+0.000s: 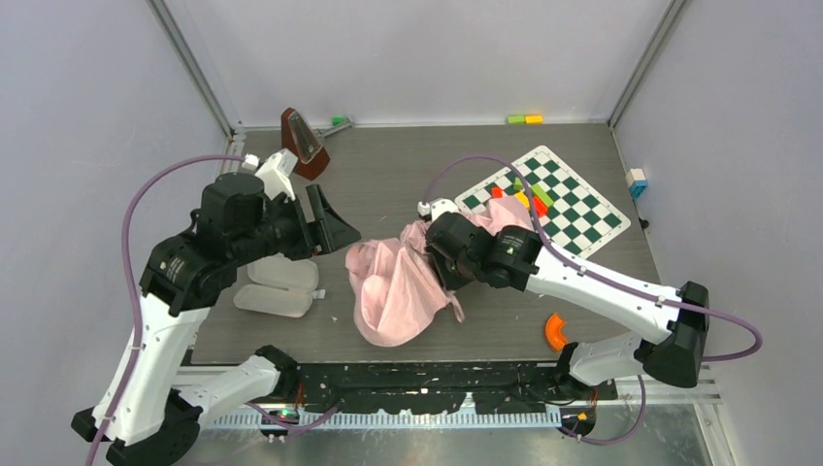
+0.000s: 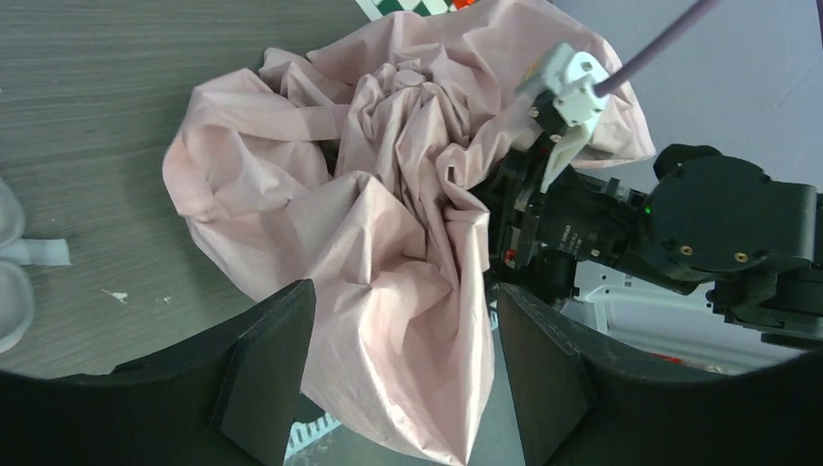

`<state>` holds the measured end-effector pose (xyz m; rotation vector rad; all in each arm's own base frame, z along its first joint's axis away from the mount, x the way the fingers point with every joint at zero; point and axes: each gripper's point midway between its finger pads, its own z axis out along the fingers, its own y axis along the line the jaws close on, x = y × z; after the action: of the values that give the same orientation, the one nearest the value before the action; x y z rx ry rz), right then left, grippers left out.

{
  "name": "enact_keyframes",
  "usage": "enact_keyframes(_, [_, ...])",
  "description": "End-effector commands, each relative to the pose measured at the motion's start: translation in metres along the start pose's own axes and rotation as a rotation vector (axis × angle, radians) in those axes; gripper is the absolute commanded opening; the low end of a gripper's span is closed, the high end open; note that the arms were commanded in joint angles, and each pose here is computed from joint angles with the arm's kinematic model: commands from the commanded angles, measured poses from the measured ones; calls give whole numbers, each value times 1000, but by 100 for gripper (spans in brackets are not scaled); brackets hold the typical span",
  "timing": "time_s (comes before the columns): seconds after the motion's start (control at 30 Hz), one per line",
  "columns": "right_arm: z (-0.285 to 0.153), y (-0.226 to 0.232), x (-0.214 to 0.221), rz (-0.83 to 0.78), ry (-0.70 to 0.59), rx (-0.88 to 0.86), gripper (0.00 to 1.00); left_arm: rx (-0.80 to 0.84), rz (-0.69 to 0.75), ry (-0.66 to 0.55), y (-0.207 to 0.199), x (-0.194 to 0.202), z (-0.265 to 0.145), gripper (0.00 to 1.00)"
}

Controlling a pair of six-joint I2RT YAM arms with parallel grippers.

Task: Put away the umbrella

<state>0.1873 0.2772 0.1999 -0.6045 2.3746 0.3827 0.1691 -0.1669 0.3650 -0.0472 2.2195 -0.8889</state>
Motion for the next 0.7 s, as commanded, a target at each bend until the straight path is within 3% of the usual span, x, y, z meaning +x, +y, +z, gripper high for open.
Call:
enact_keyframes(0.0, [-5, -5, 8, -12, 107, 4, 5, 92, -3, 97, -14, 12, 20, 71])
enact_keyframes(0.17, [12, 14, -9, 37, 185, -158, 5, 136, -35, 177, -15, 25, 49, 71])
enact_keyframes(0.2, [14, 13, -17, 67, 164, -183, 13, 145, -43, 187, -15, 27, 54, 71])
enact_keyframes(0.23, [11, 21, -18, 96, 170, -242, 21, 150, -51, 199, -14, 31, 58, 71])
enact_keyframes(0.27, [11, 19, -24, 123, 144, -266, 44, 151, -56, 208, -13, 34, 61, 71])
enact_keyframes(0.3, [9, 22, -24, 147, 147, -295, 56, 150, -58, 219, -12, 38, 65, 71])
enact_keyframes(0.33, [8, 19, -26, 165, 136, -302, 83, 145, -61, 231, -10, 42, 69, 72])
enact_keyframes(0.4, [4, 17, -27, 180, 129, -313, 100, 128, -62, 252, -5, 48, 74, 72])
enact_keyframes(0.67, [-17, -12, -42, 118, 40, -252, 95, -4, -45, 304, 27, 66, 86, 72])
